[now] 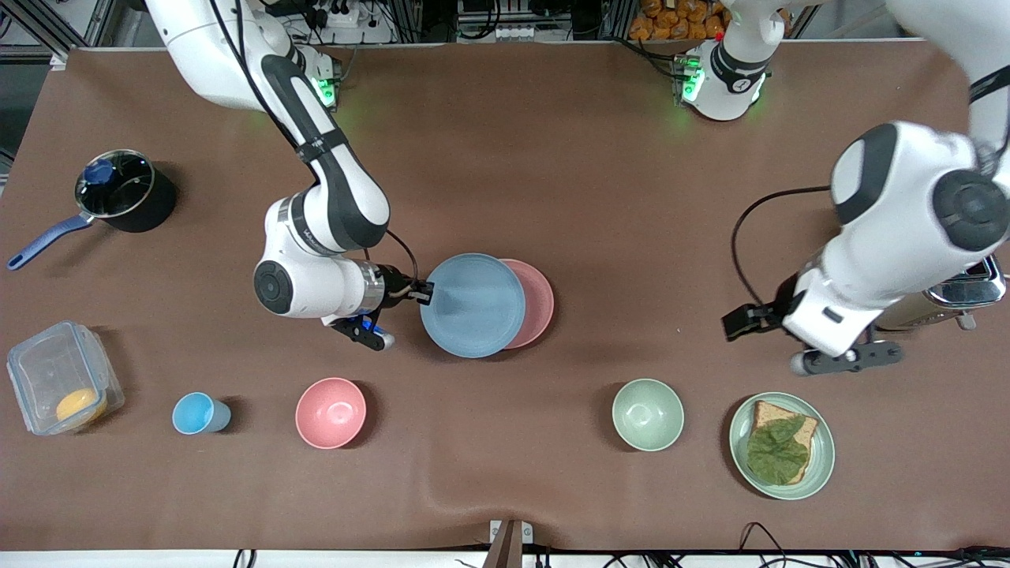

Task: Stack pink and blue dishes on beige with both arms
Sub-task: 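Carry the blue plate onto the pink with the right gripper while the left gripper withdraws, then lower the blue plate onto the stack and open the right gripper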

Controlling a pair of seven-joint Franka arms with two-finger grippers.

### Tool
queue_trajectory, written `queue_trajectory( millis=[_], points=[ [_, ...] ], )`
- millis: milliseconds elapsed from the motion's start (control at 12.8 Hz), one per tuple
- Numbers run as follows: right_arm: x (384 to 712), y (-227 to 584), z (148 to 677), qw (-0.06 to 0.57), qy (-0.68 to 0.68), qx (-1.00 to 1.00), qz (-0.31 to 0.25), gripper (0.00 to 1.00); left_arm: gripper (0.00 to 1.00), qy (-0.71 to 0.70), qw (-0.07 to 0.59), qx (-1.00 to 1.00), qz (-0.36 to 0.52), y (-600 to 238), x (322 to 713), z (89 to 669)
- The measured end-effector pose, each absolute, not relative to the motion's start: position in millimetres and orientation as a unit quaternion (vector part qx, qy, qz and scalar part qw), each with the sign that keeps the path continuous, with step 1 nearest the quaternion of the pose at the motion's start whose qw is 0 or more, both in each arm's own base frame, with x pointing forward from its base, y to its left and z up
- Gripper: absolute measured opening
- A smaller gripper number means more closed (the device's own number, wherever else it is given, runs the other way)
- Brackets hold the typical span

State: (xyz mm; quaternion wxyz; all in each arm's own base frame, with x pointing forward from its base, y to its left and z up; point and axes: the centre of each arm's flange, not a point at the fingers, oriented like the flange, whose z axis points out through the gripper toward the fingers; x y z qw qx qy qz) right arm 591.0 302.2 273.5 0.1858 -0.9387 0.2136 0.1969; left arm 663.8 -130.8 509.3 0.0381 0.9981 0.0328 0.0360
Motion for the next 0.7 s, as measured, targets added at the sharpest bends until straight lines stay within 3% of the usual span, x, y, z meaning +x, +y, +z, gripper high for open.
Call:
queue_trajectory(
  millis=[311,701],
  points=[
    [576,321,263,0.194,0.216,-0.936,0.201,0.05,1.0,0.023,0.006,1.0,0.009,-38,633,575],
    [565,338,254,0.191,0.214,-0.94,0.186,0.05,1.0,0.04,-0.019,0.999,0.008,-28,588,633]
  ],
)
